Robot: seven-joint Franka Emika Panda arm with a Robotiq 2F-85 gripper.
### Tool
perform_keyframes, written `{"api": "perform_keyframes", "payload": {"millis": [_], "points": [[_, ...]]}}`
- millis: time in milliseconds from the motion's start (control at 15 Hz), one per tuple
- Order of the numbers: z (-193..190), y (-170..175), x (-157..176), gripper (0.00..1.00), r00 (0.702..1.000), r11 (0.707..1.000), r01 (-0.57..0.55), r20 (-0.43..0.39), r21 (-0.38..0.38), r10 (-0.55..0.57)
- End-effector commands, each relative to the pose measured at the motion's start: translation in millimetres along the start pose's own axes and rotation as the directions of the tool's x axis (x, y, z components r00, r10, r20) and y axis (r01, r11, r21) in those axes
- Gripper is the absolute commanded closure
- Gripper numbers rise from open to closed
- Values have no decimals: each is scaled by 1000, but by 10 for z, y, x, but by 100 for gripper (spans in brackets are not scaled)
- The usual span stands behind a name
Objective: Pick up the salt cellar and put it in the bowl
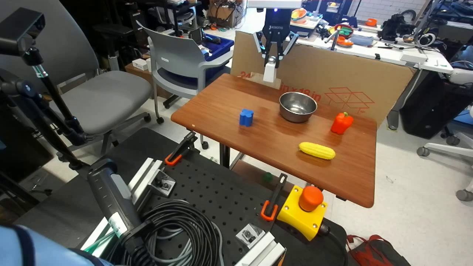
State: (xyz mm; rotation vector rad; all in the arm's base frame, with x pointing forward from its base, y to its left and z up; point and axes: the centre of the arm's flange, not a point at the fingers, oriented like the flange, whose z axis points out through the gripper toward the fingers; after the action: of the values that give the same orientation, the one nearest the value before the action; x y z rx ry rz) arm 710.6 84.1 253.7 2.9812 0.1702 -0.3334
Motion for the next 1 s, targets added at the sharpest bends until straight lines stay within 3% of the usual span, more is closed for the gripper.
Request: {"api": "perform_keyframes", "payload": {"millis": [0,467,933], "points": [[-138,416,-167,91,999,998,-29,16,57,29],[98,806,-148,91,987,991,-112,127,69,102],[394,950,-20,91,967,978,-208,152,14,203]]}}
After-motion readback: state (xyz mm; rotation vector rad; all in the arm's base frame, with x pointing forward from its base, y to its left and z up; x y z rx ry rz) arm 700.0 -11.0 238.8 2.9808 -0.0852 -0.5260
